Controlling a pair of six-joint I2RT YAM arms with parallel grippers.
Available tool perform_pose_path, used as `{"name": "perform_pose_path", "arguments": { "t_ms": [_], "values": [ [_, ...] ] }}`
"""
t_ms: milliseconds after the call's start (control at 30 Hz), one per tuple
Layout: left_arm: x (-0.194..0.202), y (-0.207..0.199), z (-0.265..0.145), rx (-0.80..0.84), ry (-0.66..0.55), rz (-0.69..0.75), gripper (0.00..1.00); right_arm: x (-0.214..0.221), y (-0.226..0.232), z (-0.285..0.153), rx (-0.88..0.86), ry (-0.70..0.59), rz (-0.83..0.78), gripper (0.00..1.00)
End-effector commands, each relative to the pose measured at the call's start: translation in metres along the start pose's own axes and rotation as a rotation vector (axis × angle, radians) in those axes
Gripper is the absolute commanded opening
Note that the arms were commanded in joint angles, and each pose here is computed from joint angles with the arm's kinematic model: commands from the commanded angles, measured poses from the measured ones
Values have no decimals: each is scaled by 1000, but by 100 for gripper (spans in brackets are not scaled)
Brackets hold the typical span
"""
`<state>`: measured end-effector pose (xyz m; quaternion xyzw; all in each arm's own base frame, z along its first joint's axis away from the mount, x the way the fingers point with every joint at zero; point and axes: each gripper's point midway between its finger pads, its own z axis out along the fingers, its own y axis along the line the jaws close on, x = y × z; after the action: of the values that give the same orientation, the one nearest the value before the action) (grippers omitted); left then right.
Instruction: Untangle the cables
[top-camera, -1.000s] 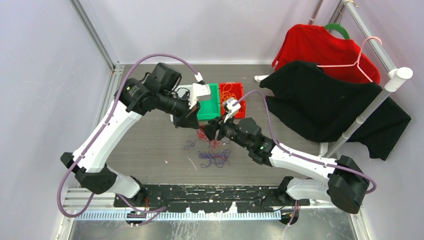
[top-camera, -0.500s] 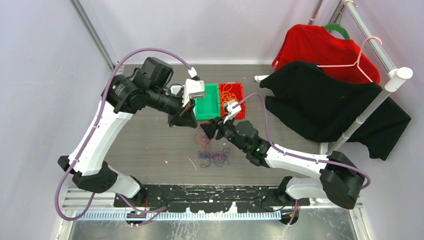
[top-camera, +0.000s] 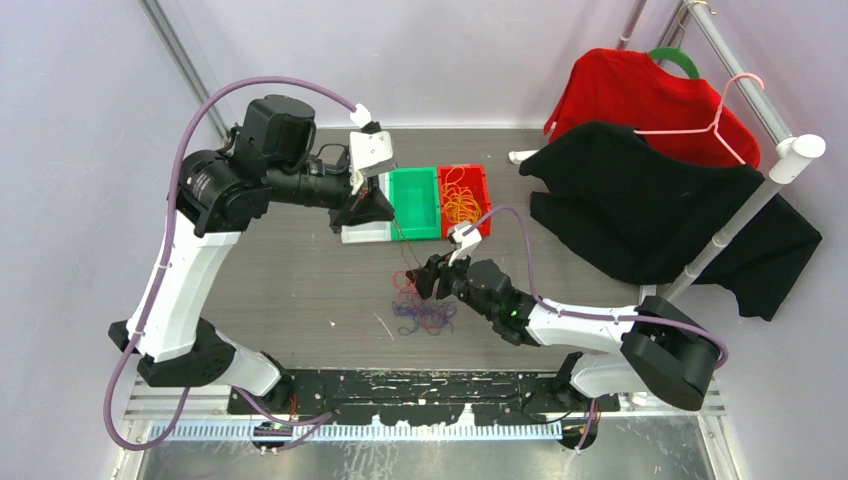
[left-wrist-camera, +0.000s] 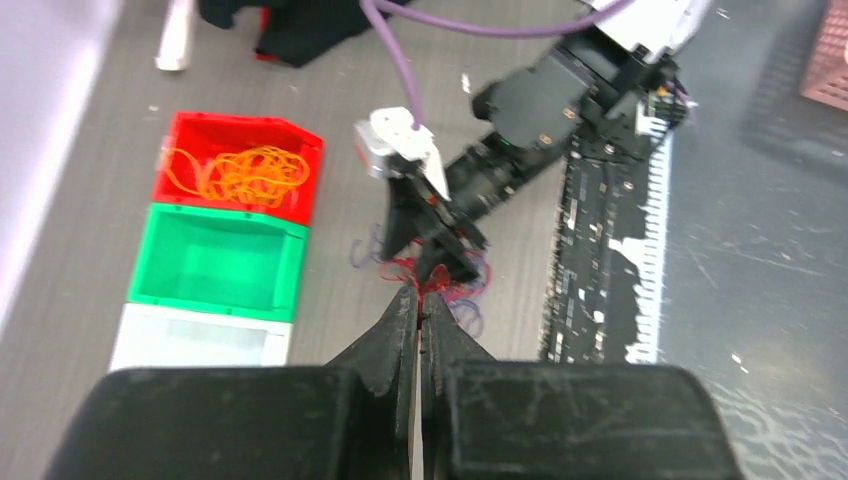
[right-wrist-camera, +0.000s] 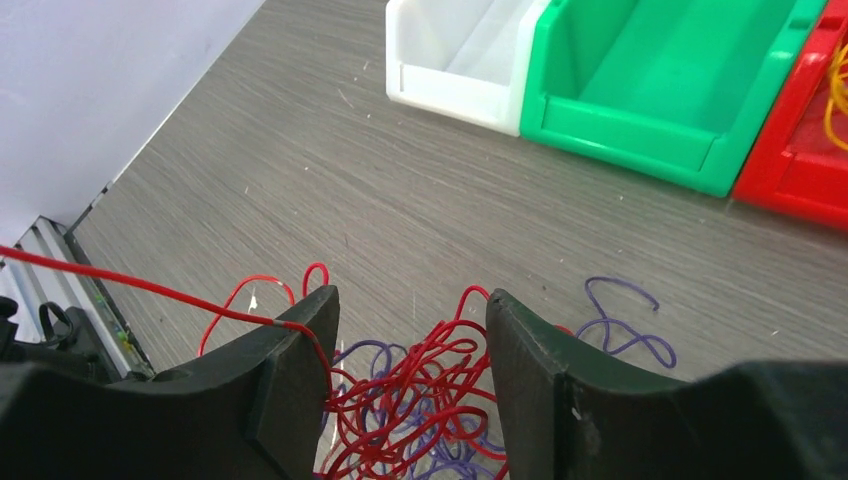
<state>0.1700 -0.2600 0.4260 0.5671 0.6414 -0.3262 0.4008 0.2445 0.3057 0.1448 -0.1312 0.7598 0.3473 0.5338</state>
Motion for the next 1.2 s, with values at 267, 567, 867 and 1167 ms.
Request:
{"name": "perform_pose_path", "arguments": {
  "t_ms": [267, 567, 867, 1167],
  "values": [
    [-112, 55, -77, -479, -388, 293, 0, 64, -21, -21, 70, 115, -55, 64],
    [-146, 77, -108, -668, -499, 366, 0, 76, -25, -29, 78, 139, -84, 68],
    [-122, 93, -95, -707, -371, 407, 0, 56, -19, -33, 76, 99, -80, 68],
    [-65, 122, -59, -731, -180, 375, 0, 6, -21, -46, 135, -14, -100, 69]
  ]
}}
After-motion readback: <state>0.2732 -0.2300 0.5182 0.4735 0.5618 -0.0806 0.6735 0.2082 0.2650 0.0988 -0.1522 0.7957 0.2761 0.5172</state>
